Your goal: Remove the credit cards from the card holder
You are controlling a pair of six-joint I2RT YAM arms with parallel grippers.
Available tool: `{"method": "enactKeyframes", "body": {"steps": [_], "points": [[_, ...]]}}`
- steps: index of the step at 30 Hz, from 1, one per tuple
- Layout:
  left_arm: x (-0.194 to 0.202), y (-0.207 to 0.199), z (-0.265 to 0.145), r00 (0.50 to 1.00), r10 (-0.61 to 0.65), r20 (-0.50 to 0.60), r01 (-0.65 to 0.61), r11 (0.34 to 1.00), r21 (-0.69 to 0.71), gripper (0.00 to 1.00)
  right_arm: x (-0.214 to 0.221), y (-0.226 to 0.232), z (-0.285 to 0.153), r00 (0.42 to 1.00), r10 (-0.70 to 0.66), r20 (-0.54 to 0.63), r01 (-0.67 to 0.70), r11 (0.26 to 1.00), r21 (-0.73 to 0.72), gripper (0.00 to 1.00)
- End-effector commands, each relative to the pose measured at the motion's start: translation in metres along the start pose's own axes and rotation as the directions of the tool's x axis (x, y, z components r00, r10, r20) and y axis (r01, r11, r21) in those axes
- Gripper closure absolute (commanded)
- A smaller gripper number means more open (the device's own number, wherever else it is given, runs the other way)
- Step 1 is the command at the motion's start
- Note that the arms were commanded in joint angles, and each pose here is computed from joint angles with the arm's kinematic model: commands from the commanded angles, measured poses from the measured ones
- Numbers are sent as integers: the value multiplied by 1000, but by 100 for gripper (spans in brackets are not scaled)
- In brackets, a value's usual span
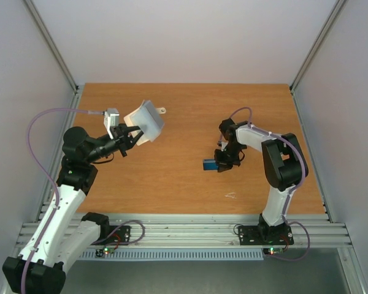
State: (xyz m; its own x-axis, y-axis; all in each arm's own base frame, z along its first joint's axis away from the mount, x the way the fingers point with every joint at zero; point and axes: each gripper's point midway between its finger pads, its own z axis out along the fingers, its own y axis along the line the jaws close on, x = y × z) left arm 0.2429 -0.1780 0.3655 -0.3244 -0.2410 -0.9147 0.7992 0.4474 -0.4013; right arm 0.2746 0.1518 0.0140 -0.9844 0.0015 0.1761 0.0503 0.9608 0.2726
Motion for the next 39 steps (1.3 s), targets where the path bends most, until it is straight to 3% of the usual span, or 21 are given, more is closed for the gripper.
{"method": "enactKeyframes", "body": {"steps": [1, 4, 7, 11, 14, 18, 21, 22, 27, 32, 34, 39], "points": [[-17, -15, -2, 994, 108, 32, -109, 993, 44, 100, -14, 11, -16, 992, -72, 102, 78, 996, -47, 98], [-18, -32, -3, 984, 176, 25, -178, 976, 127, 100, -16, 47, -81, 941, -201, 272, 244, 961, -131, 93], [-31, -60, -6, 948, 314, 51, -316, 917, 244, 100, -7, 100, -164, 818, -326, 474, 473, 850, -232, 81], [-54, -78, -7, 928, 361, 90, -371, 884, 285, 100, 29, 171, -277, 605, -360, 710, 750, 558, -355, 66], [-66, -88, -10, 938, 330, 106, -346, 891, 294, 100, 64, 207, -338, 515, -331, 791, 853, 293, -432, 51], [-75, -103, -16, 947, 303, 104, -321, 889, 326, 100, 77, 238, -392, 418, -253, 872, 908, 155, -390, 28], [-79, -114, -20, 939, 328, 107, -344, 869, 356, 100, 99, 269, -403, 341, -274, 899, 936, 9, -352, 3], [-80, -117, -21, 937, 333, 109, -349, 864, 362, 100, 105, 280, -402, 323, -293, 900, 937, -31, -347, 2], [-81, -131, -29, 928, 352, 125, -373, 848, 377, 100, 124, 308, -385, 308, -368, 877, 925, -101, -367, 2], [-78, -133, -34, 930, 339, 144, -369, 857, 360, 100, 166, 322, -380, 281, -451, 847, 846, -300, -441, 3], [-79, -130, -34, 935, 319, 156, -354, 870, 344, 100, 165, 323, -373, 308, -469, 828, 827, -298, -477, 18], [-74, -124, -33, 948, 280, 150, -315, 890, 330, 100, 167, 318, -374, 307, -441, 844, 863, -245, -442, 74]]}}
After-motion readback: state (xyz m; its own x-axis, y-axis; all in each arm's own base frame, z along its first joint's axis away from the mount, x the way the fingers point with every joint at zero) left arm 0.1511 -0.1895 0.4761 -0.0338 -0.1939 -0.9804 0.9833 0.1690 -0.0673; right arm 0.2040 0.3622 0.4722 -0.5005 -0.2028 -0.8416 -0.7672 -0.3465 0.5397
